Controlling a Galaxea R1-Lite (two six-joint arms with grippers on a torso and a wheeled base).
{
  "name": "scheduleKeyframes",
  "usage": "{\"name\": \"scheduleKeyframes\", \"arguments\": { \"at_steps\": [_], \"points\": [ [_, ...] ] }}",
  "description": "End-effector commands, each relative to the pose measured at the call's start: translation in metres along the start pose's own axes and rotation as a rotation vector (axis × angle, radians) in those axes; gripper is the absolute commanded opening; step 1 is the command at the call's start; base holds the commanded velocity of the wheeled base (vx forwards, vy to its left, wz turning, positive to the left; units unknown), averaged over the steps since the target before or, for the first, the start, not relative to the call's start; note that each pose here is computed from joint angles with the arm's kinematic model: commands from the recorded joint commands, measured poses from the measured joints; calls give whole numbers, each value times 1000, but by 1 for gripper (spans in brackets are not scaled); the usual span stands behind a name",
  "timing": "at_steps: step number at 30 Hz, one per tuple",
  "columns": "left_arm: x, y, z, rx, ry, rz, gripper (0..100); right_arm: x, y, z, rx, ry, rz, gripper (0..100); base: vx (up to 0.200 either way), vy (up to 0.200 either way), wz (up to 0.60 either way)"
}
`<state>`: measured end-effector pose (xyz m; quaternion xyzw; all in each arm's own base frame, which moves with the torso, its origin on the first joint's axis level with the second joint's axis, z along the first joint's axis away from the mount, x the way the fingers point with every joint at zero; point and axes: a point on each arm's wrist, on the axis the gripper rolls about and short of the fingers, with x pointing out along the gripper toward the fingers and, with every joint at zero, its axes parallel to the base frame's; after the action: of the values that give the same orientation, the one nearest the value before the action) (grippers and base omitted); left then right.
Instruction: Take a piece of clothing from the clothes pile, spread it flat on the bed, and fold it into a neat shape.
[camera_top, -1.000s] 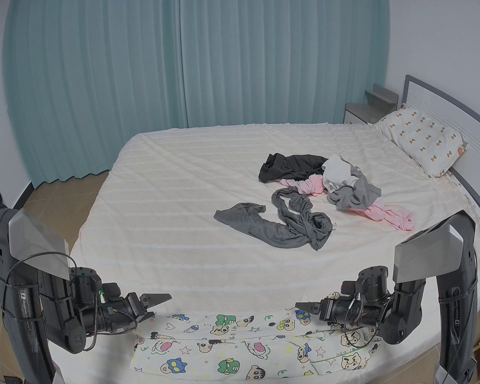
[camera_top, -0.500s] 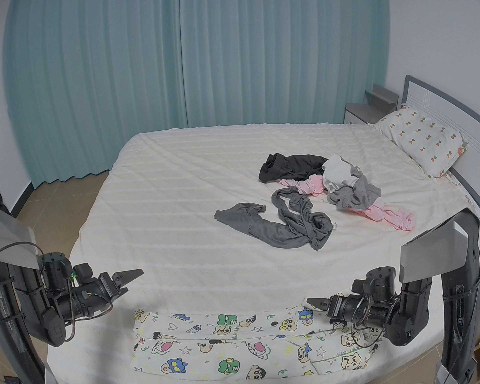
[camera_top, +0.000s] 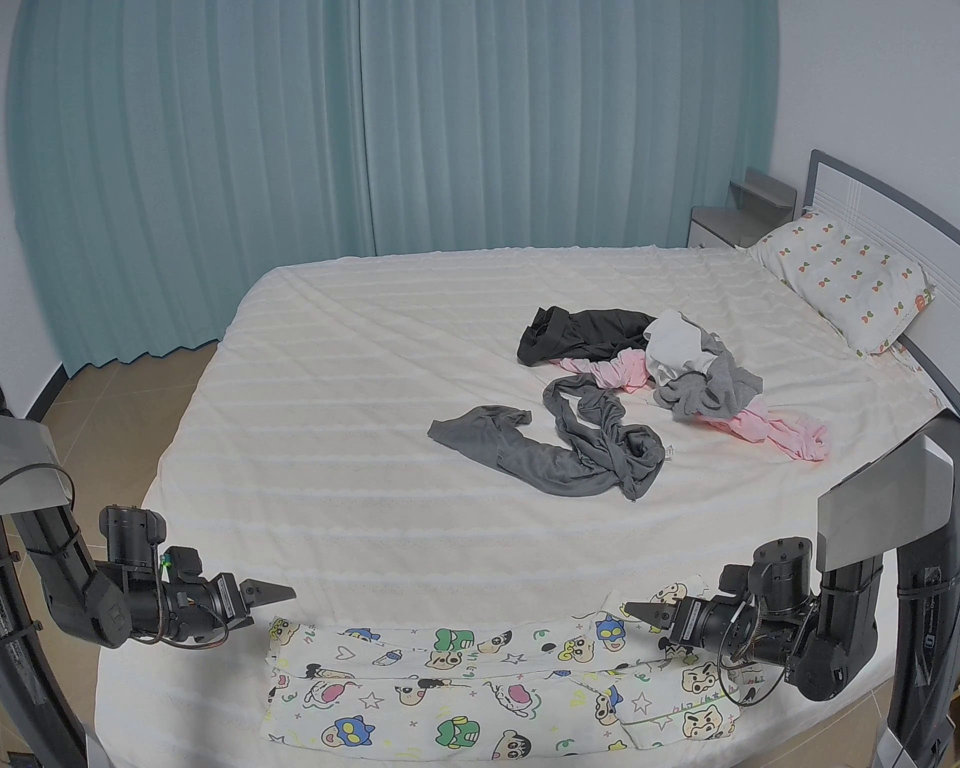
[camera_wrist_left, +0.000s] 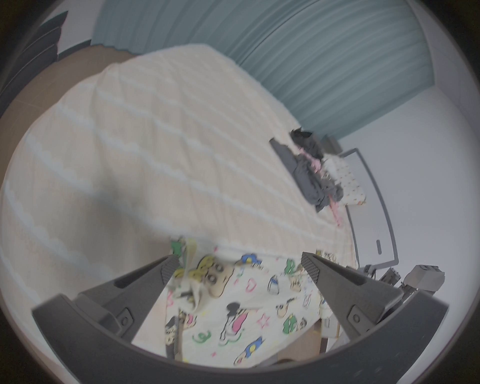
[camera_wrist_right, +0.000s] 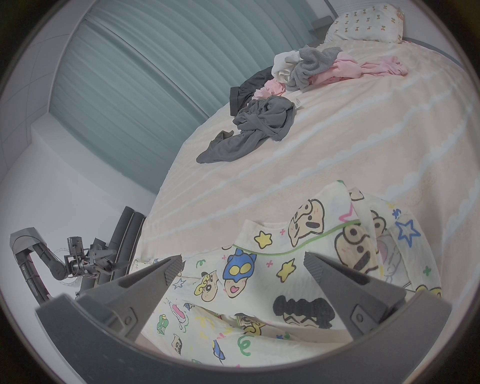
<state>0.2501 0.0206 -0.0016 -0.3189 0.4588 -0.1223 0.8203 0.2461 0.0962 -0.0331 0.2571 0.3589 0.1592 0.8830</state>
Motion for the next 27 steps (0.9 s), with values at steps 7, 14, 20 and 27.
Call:
{"name": "scheduleKeyframes", "arguments": {
  "at_steps": [7, 14, 20, 27],
  "points": [
    [-9, 16, 12, 148, 89, -8, 100, 0, -5, -5, 9, 23, -14, 100, 0, 0, 0],
    [10, 8, 8, 192, 139, -9, 100, 0, -5, -5, 8, 22, -13, 100, 0, 0, 0],
    [17, 2, 5, 219, 158, 13, 100, 0, -5, -5, 6, 19, -11, 100, 0, 0, 0],
    [26, -1, -7, 273, 160, 59, 100, -1, -4, -4, 6, 17, -12, 100, 0, 0, 0]
  ]
}}
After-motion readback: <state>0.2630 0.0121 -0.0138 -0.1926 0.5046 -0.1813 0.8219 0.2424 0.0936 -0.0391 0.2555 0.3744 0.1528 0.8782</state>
